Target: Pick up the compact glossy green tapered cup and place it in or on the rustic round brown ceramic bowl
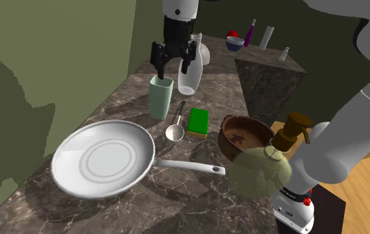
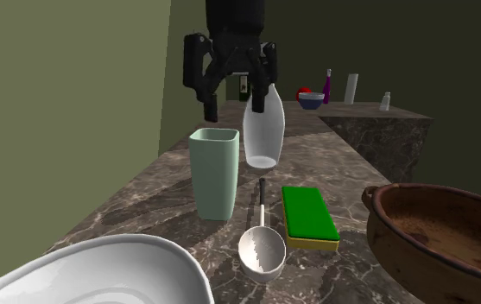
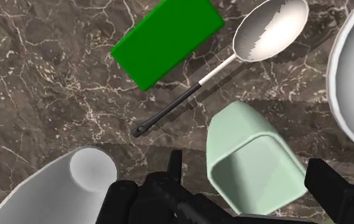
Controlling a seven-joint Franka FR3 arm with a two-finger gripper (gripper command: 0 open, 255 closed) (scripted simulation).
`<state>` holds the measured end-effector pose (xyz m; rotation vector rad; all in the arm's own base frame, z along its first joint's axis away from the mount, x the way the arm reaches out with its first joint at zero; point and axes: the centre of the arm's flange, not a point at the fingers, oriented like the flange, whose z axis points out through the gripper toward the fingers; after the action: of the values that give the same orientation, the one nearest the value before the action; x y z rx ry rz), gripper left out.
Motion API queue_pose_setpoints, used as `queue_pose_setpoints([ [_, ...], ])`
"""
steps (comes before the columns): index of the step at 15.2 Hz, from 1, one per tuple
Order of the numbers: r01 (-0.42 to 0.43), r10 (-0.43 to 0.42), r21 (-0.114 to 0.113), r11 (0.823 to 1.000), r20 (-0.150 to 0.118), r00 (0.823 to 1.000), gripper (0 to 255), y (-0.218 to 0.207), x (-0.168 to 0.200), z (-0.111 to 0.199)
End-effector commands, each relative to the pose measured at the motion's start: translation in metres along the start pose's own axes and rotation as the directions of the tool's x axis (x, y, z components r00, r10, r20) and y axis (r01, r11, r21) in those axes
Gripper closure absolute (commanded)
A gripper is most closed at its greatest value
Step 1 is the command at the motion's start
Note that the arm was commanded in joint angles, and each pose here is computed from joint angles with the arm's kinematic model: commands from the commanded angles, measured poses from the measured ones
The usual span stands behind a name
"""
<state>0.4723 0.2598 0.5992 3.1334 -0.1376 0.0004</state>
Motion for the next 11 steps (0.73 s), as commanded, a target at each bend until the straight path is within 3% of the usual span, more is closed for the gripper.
queue_pose_setpoints([
  [1, -0.007, 0.007, 0.0, 1.0, 0.012, 1.0, 0, -0.026, 0.015, 0.001],
  [4, -0.014, 0.014, -0.001, 1.0, 0.029, 0.999, 0, -0.06, 0.033, 0.005],
  [11, -0.014, 0.014, -0.001, 1.0, 0.029, 0.999, 0, -0.06, 0.032, 0.042],
])
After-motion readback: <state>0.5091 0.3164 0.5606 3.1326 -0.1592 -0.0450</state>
